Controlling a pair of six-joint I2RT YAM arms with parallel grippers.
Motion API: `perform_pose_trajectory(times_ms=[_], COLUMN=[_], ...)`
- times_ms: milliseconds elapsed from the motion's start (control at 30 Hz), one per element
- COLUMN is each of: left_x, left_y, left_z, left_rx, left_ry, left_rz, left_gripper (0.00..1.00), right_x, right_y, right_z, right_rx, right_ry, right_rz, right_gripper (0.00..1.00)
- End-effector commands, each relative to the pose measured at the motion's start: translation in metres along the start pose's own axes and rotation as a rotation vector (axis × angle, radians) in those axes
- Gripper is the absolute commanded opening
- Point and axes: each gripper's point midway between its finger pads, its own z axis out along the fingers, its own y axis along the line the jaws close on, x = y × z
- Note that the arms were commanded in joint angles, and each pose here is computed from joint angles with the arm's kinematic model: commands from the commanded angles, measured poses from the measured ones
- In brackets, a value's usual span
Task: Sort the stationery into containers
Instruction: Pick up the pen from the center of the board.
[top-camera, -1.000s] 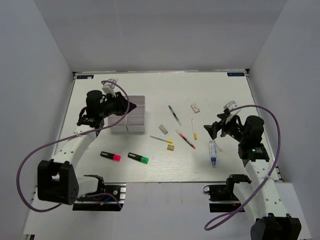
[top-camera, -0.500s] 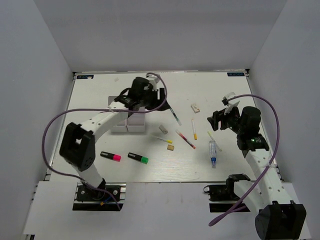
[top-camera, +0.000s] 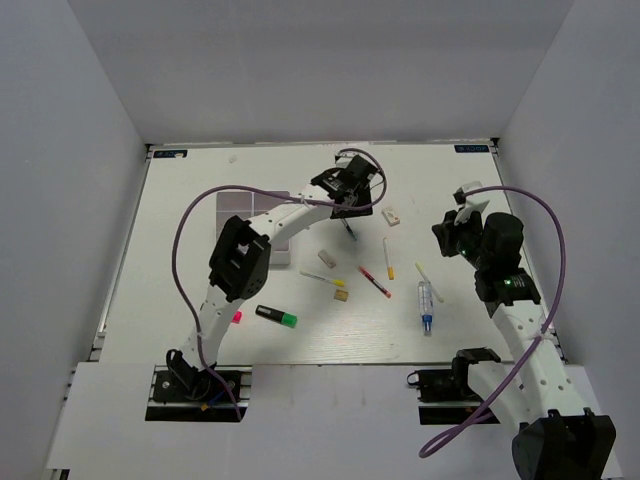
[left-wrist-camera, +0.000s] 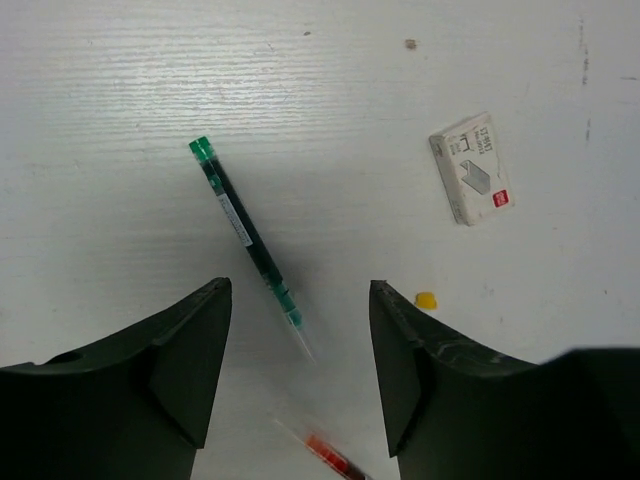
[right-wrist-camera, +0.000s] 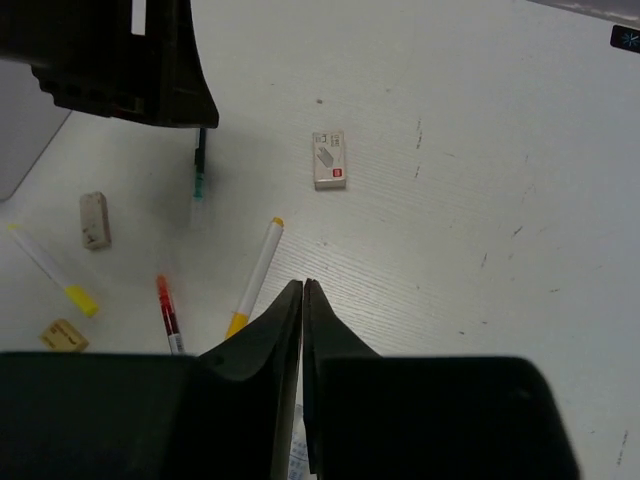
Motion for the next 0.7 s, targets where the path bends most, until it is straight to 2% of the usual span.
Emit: perform_pose_trajectory(times_ms=[0,267,667], left_x=[-0.015,0.008,0.011], left_y=[0.005,0.012,0.012], left_z=[-0.011,0.015,0.047], left_rx=[-0.093,-0.147,-0.128], left_ry=[-0.038,0.017,0.046], left_rz=[-0.09,-0.115,-0.16], left_gripper=[0.67,0.61,0.56], right_x=[-0.025,-0.03,-0.033], right_y=[0.001,0.002,0.005], right_z=[-0.005,-0.01,-0.014], right_rx=[0.007,0.022,0.019], right_ry=[-0.059,-0.093,-0.123], right_rz=[-0.001,-0.012,-0.027], right_gripper=[0.06,0.1,0.1])
